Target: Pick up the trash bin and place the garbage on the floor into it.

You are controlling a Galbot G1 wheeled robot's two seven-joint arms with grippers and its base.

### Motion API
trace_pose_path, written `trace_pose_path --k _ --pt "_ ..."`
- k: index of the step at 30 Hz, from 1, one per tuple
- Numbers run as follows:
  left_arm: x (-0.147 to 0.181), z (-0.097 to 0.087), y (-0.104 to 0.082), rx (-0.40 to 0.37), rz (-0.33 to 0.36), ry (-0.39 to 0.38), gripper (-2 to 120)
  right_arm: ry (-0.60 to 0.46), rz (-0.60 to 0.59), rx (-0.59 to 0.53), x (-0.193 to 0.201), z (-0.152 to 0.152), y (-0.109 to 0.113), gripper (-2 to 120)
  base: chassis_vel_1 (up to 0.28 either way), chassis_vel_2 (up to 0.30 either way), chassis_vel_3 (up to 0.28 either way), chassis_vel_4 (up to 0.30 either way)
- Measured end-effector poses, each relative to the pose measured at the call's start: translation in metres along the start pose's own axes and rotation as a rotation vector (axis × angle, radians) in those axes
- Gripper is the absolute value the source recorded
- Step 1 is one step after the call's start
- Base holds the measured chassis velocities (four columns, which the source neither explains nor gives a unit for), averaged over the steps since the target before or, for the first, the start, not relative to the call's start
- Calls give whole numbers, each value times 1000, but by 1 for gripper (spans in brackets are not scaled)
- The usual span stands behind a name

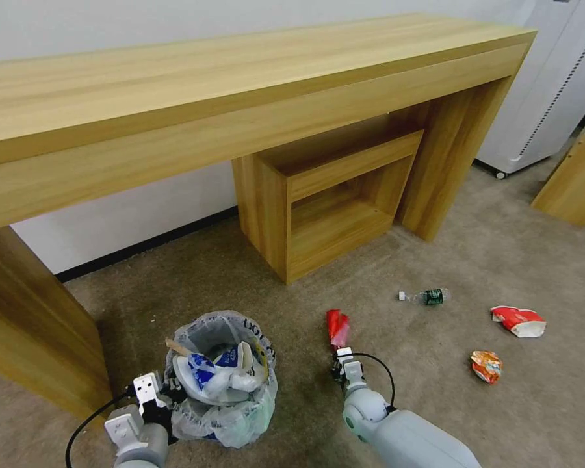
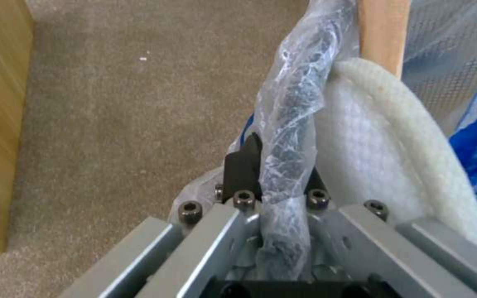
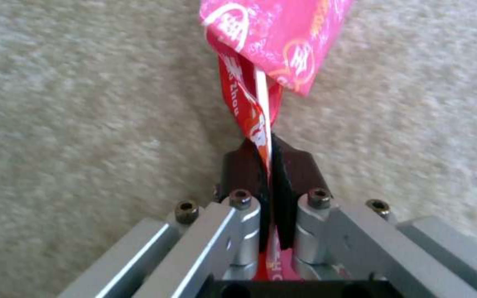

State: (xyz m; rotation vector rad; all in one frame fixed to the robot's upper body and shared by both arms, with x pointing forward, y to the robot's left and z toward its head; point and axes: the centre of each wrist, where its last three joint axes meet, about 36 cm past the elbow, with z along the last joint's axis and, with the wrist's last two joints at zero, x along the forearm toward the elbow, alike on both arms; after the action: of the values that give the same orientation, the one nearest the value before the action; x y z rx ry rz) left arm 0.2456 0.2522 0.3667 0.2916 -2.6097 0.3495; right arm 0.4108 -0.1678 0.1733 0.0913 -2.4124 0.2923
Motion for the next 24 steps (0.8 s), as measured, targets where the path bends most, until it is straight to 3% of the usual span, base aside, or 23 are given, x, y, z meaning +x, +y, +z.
trace_pose_path --k 6,9,13,16,17,20,21,24 --pt "-2 0 2 -2 -4 -1 0 -82 -1 -23 15 -14 -23 0 0 0 0 0" --pt "-4 1 2 -3 -8 -1 0 -196 -15 -27 38 -32 -46 0 0 0 0 0" --pt "-4 1 2 -3 -6 -2 0 -295 -43 -23 50 -40 -55 0 0 0 0 0" --pt "-5 1 1 -3 -3 -2 0 -513 -175 -25 76 -66 -58 0 0 0 0 0" --pt "-5 1 1 -3 -3 -2 0 -513 -175 -25 76 -66 -58 0 0 0 0 0" --pt "-3 0 -1 0 0 -2 0 -729 -368 -29 114 -109 -49 0 0 0 0 0" --pt "-3 0 -1 0 0 -2 0 -729 -368 -29 114 -109 -49 0 0 0 0 0" --pt "-1 -1 -2 2 4 -2 0 -884 -544 -11 146 -142 -38 0 0 0 0 0"
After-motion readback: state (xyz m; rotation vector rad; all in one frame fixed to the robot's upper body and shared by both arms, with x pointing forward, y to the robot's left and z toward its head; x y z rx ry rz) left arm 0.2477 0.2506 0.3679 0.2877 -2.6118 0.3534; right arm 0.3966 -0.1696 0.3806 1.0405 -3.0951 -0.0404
